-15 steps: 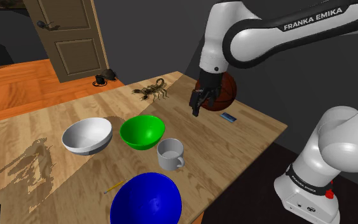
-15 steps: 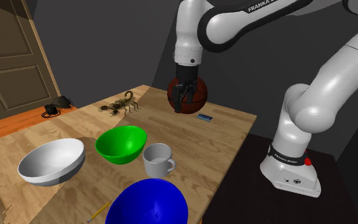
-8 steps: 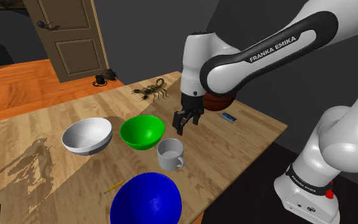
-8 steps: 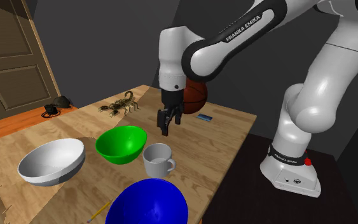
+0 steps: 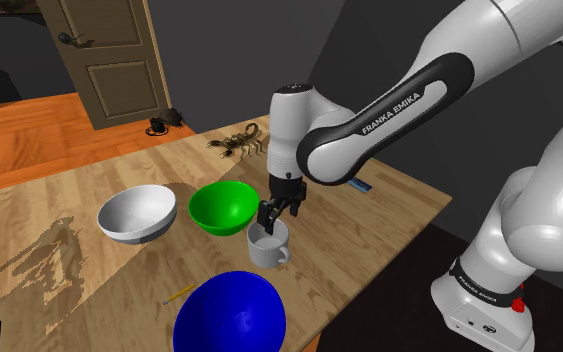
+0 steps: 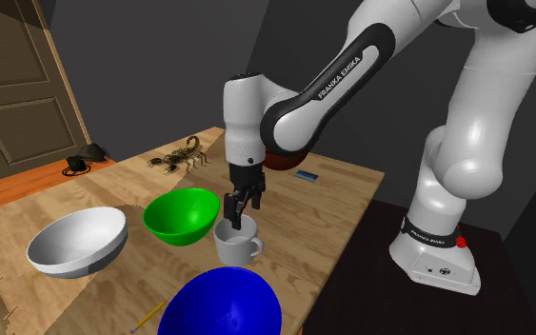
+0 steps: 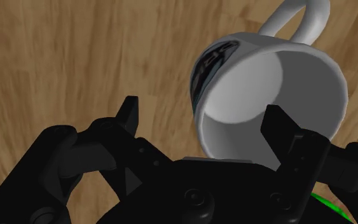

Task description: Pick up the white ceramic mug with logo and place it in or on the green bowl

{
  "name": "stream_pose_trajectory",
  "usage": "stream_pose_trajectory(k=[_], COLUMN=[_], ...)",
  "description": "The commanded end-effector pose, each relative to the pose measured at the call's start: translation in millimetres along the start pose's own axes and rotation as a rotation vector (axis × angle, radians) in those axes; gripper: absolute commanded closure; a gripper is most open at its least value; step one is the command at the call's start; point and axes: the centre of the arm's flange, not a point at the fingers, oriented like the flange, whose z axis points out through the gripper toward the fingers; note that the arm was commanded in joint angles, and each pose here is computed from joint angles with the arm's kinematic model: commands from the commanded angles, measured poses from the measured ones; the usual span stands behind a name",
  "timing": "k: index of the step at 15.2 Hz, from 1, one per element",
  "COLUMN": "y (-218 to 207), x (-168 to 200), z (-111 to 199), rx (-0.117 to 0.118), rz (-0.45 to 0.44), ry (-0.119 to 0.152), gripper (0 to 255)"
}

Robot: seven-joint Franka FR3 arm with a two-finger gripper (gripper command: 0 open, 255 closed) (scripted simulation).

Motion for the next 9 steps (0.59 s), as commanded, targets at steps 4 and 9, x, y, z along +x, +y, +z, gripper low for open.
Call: stream_pose_trajectory(k=[4, 9], y=[0.7, 0.7], x=[1.4, 1.4], z=[24.3, 24.3], rx=[0.0, 0.0], rz=[0.0, 0.0], ry=[0.0, 0.0], gripper=[0, 0])
